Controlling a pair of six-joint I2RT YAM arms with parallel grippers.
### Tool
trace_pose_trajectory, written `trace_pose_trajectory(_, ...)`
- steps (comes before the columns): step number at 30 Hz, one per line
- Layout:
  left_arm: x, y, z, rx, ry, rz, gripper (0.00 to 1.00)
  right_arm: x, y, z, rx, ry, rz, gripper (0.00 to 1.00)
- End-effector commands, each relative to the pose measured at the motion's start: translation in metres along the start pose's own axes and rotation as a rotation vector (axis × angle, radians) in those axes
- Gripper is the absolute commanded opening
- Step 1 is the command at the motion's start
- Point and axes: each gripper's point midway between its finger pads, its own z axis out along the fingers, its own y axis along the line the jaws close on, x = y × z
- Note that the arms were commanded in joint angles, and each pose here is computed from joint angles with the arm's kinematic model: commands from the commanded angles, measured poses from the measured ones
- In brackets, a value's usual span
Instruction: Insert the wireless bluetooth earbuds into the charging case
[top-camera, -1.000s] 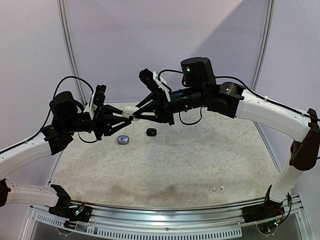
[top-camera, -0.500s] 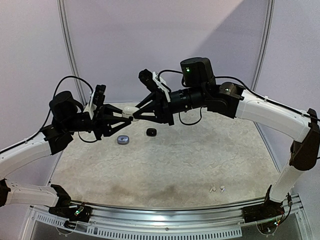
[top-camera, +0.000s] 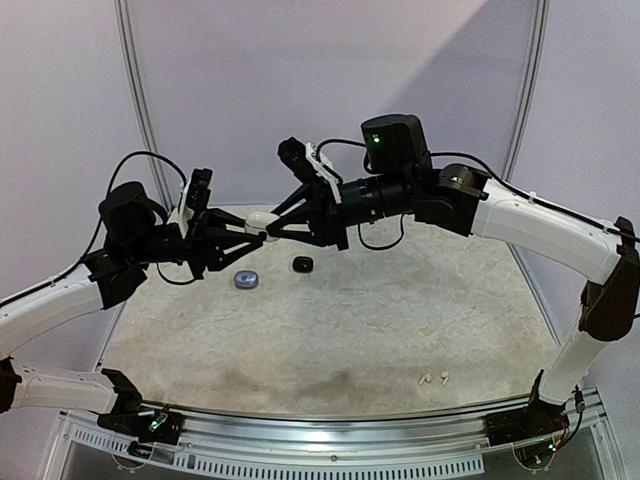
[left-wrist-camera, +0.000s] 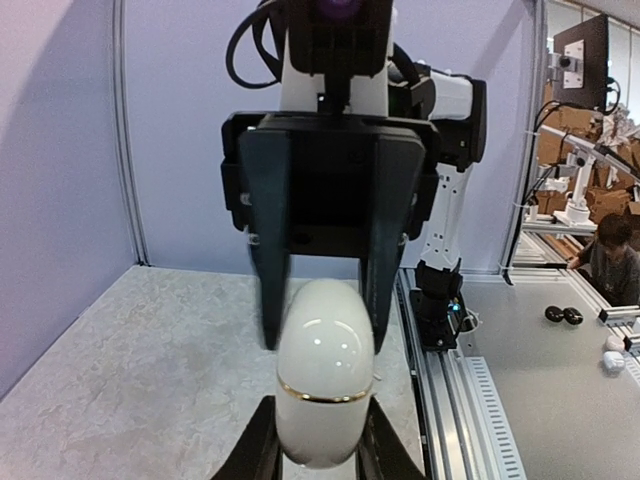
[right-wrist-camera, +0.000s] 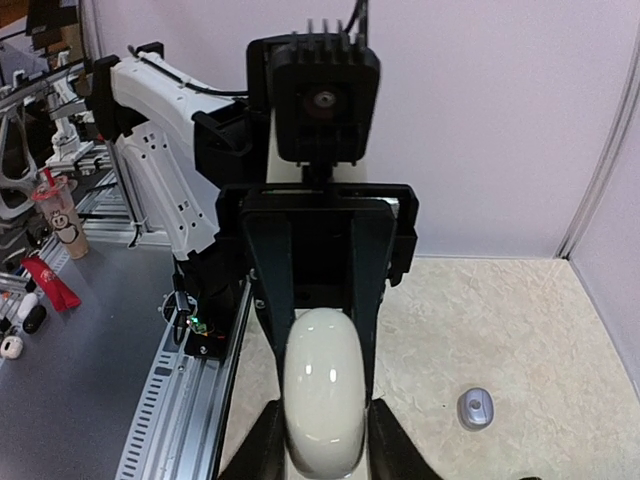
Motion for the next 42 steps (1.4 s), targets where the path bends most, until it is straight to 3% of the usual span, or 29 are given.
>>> trace_pose_trajectory(1, -0.005, 0.002, 0.0, -0.028, -0.001, 0.05, 0.0, 0.001, -0.016, 0.004, 0.071, 0.005, 0.021, 0.38)
trace_pose_trajectory(7, 0.004, -0.002, -0.003, -0.023, 0.036, 0.124, 0.0, -0.002, -0.026, 0.006, 0.116, 0.003, 0.03, 0.41)
trace_pose_trajectory(14, 0.019, -0.009, -0.005, 0.01, 0.092, 0.243, 0.0, -0.004, -0.037, 0.002, 0.161, 0.008, 0.038, 0.37)
trace_pose_trajectory(22, 0.016, -0.012, -0.007, 0.01, 0.077, 0.256, 0.0, 0.006, -0.04, 0.005, 0.16, 0.035, 0.069, 0.36)
trace_pose_trajectory(30, 0.01, -0.013, -0.006, 0.015, 0.033, 0.186, 0.0, 0.013, -0.044, 0.005, 0.169, 0.076, 0.101, 0.39)
trace_pose_trajectory(34, 0.008, -0.004, -0.006, -0.037, -0.005, 0.048, 0.0, 0.017, -0.046, 0.011, 0.16, 0.102, 0.125, 0.44)
trace_pose_trajectory(42, 0.015, 0.011, -0.011, -0.124, -0.043, -0.086, 0.0, -0.013, -0.041, 0.006, 0.109, 0.034, 0.13, 0.52)
